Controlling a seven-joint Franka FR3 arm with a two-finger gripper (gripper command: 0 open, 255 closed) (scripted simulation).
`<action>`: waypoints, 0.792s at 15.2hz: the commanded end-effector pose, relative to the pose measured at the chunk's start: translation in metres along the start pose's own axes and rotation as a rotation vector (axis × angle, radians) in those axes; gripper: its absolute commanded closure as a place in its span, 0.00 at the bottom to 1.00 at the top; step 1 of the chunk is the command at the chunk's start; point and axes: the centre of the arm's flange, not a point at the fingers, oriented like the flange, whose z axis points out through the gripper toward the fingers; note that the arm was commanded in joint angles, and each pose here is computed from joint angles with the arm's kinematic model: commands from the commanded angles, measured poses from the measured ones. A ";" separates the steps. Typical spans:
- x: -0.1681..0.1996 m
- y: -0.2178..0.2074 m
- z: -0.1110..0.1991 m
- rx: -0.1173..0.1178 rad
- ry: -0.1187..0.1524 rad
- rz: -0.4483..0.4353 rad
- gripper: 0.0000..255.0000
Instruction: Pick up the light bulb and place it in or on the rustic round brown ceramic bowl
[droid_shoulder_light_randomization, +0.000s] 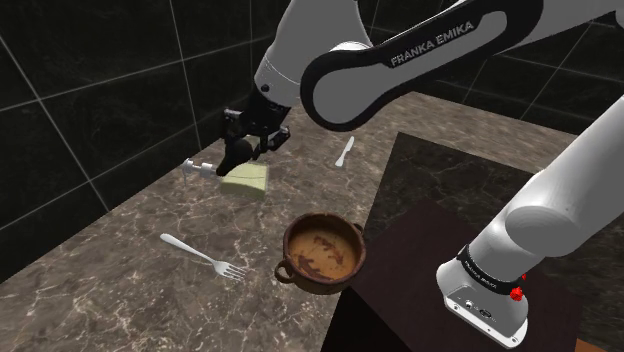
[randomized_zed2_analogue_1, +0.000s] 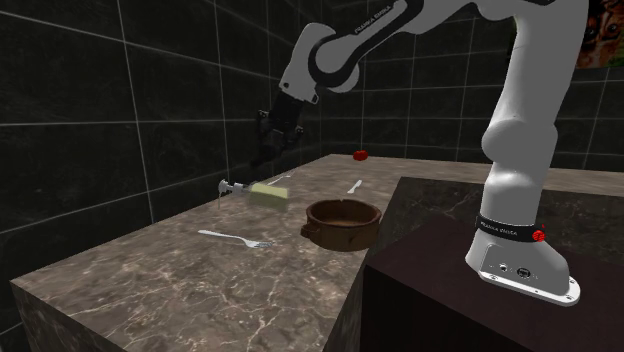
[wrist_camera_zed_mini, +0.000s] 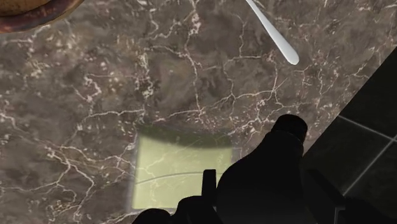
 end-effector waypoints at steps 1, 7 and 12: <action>0.001 -0.005 -0.010 0.000 -0.001 0.000 1.00; 0.007 -0.017 -0.038 0.000 -0.001 0.000 1.00; 0.012 -0.028 -0.062 0.000 -0.001 0.000 1.00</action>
